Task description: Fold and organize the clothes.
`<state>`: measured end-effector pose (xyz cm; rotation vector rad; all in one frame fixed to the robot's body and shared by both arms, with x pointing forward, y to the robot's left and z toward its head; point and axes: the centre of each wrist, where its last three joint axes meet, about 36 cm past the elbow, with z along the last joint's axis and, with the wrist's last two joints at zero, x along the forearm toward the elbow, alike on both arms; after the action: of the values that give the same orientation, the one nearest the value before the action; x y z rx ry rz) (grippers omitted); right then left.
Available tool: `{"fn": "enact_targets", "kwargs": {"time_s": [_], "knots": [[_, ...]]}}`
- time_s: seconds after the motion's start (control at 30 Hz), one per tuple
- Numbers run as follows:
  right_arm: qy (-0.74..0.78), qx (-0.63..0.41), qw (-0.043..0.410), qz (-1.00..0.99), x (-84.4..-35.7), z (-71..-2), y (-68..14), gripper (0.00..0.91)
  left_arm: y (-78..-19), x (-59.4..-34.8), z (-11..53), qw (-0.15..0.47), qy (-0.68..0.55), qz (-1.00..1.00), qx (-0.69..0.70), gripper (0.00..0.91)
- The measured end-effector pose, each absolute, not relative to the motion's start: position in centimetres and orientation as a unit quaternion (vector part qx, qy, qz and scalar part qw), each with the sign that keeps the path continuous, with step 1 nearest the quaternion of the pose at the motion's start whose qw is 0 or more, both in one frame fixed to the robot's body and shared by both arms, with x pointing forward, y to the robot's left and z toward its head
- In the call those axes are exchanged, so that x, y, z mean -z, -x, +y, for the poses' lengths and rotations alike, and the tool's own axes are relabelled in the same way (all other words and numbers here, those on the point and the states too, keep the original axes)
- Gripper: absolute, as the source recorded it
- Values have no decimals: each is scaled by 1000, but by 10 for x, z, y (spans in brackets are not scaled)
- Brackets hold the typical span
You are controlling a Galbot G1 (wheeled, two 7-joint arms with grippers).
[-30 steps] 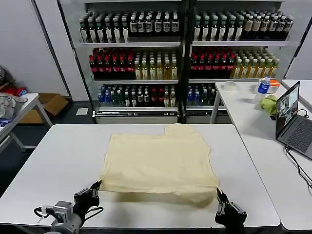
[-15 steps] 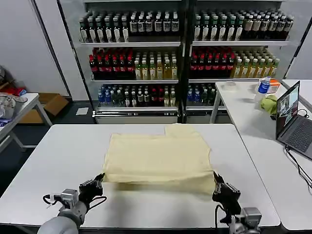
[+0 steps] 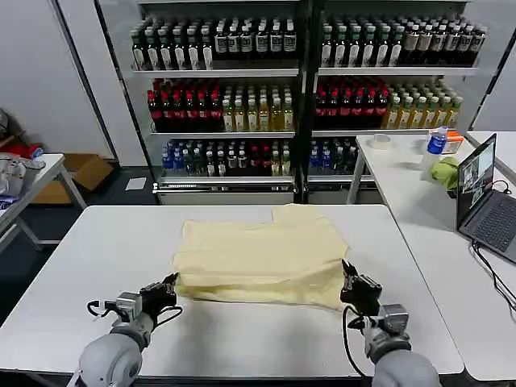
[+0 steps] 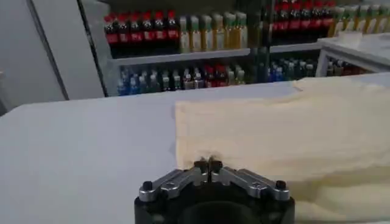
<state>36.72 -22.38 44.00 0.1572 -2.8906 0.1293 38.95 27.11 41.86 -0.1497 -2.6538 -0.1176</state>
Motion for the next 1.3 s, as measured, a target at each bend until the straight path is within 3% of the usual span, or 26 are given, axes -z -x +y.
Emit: {"fn": "enact_targets", "kwargs": {"time_s": [0.03, 0.1, 0.13, 0.17, 0.2, 0.83, 1.3], "knots": [[-54, -47, 124, -990, -437, -223, -369, 0, -391, -418, 270, 239, 55, -969, 44, 252], [-53, -51, 129, -989, -432, -221, -372, 595, -392, -416, 269, 240, 55, -968, 46, 474], [-52, -54, 131, -989, -429, -221, -373, 907, -393, -415, 268, 241, 55, -968, 46, 725], [-52, -56, 133, -988, -427, -220, -375, 907, -393, -414, 268, 242, 55, -968, 46, 846], [-52, -58, 136, -988, -425, -219, -376, 907, -394, -413, 267, 243, 55, -967, 45, 907], [-29, -58, 134, -989, -427, -229, -357, 907, -371, -415, 267, 240, 42, -970, 20, 907], [11, -9, 186, -982, -419, -247, -343, 907, -357, -405, 265, 258, 37, -965, 7, 907]]}}
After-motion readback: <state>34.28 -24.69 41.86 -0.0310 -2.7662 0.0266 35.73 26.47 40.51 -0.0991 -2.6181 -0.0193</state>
